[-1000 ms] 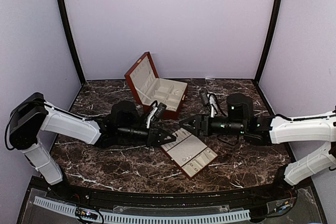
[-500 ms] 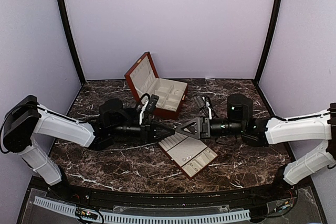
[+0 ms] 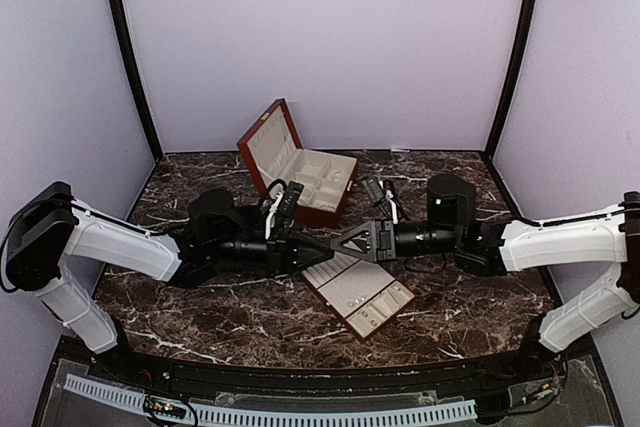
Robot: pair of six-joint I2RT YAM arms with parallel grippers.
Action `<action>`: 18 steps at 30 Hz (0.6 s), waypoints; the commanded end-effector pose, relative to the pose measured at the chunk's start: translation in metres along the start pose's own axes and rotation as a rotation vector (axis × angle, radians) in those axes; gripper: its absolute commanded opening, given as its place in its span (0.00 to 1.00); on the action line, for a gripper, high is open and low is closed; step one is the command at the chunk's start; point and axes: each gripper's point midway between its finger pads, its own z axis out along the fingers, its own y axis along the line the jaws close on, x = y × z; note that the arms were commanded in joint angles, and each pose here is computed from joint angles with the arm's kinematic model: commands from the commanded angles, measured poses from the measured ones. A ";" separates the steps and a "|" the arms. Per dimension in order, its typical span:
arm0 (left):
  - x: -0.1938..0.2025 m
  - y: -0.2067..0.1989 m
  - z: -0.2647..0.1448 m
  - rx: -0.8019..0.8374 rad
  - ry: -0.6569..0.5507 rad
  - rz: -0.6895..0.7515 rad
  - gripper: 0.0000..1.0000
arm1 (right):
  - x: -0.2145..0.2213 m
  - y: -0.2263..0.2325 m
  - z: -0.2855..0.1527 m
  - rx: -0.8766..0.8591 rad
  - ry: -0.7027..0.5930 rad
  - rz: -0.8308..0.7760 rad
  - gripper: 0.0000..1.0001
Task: Organize the mixed jewelry
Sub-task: Pass from the left arm to the right
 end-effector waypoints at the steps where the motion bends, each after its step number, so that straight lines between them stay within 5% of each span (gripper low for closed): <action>1: -0.007 -0.015 -0.003 0.040 -0.022 0.052 0.00 | -0.012 0.016 0.002 -0.050 -0.031 -0.033 0.27; 18: -0.006 -0.010 -0.004 0.014 -0.034 0.040 0.00 | -0.007 0.023 0.001 -0.093 -0.008 -0.030 0.16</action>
